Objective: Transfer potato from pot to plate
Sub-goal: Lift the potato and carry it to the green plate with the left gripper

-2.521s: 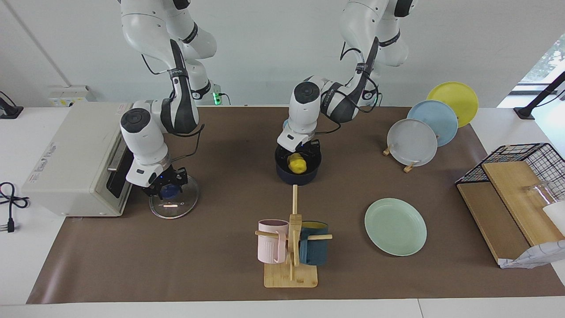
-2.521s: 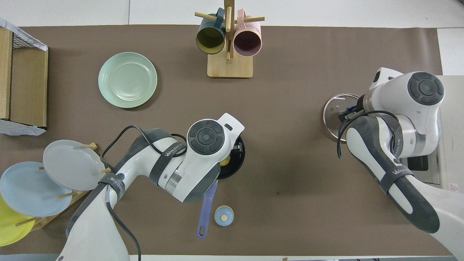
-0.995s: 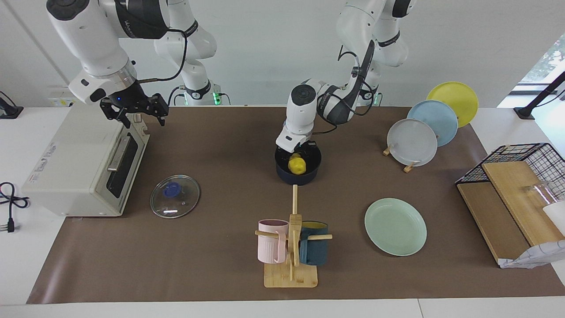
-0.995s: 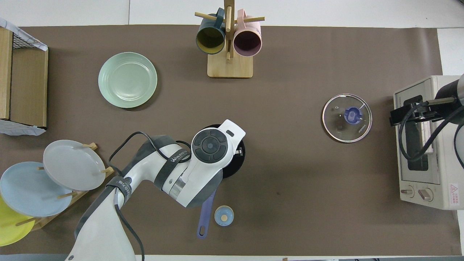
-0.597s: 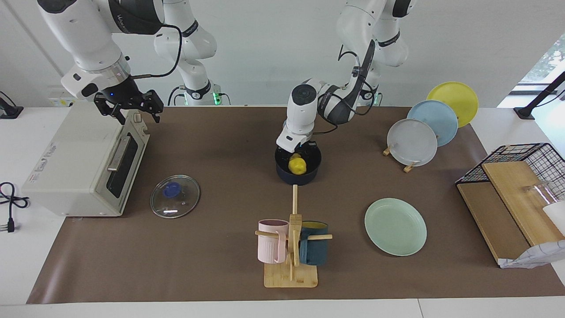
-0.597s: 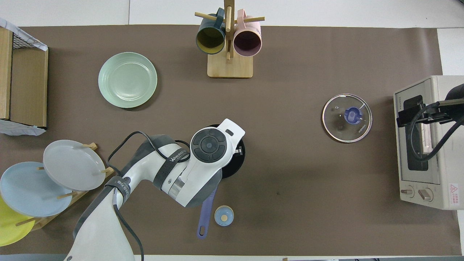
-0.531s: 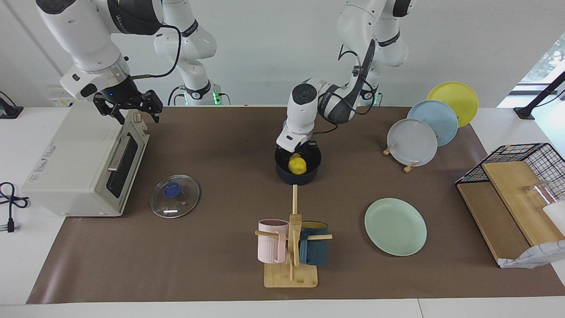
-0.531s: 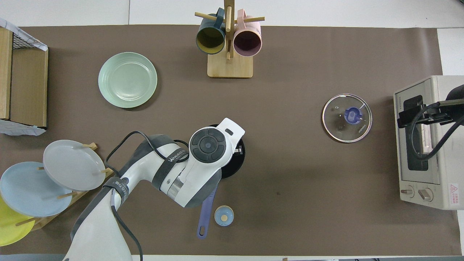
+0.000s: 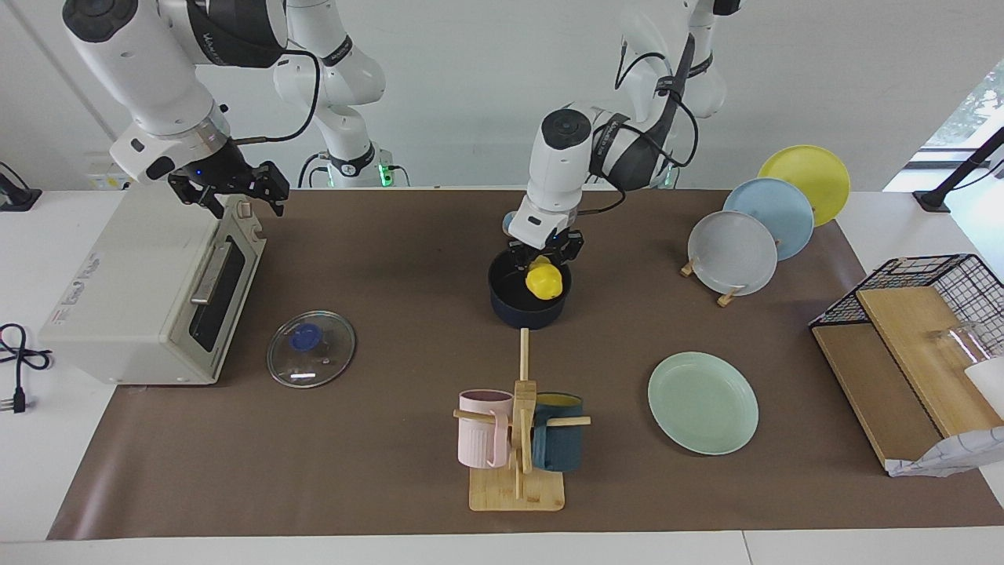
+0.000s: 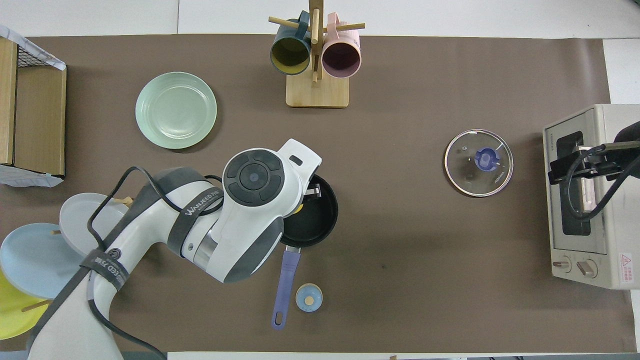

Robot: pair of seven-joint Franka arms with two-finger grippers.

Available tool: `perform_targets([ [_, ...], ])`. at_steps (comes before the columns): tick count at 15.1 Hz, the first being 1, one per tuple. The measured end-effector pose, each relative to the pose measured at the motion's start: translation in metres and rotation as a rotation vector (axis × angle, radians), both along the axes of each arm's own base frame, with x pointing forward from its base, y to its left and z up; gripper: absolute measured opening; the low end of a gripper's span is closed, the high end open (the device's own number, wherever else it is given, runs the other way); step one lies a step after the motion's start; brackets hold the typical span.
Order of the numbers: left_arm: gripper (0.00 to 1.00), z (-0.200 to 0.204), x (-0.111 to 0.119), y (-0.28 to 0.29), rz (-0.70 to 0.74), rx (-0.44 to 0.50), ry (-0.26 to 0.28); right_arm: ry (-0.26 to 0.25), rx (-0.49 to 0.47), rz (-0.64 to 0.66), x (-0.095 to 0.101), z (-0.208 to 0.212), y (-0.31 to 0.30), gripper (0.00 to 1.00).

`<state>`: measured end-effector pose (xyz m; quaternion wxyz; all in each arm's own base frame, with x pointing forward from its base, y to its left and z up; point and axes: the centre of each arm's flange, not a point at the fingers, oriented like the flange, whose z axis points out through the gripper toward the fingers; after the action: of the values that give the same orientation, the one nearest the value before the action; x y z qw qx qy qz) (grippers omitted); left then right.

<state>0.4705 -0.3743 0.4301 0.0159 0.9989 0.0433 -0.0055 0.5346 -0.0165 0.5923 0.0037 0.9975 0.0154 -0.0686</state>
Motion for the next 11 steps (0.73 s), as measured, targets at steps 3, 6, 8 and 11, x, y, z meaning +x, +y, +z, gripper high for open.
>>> perform_targets([
  [3, 0.63, 0.043, 0.045, 0.044, 0.015, -0.018, -0.03, -0.003, 0.001, -0.02, -0.001, 0.001, -0.009, 1.0],
  [6, 0.63, 0.072, 0.096, 0.101, 0.011, -0.033, -0.066, -0.017, 0.006, -0.031, -0.003, 0.008, -0.014, 1.0],
  [8, 0.63, 0.071, 0.129, 0.144, -0.024, -0.038, -0.079, -0.026, 0.009, -0.031, -0.003, 0.01, -0.014, 1.0],
  [11, 0.63, 0.054, 0.17, 0.2, -0.084, -0.035, -0.087, -0.026, 0.009, -0.03, -0.003, 0.01, -0.013, 1.0],
])
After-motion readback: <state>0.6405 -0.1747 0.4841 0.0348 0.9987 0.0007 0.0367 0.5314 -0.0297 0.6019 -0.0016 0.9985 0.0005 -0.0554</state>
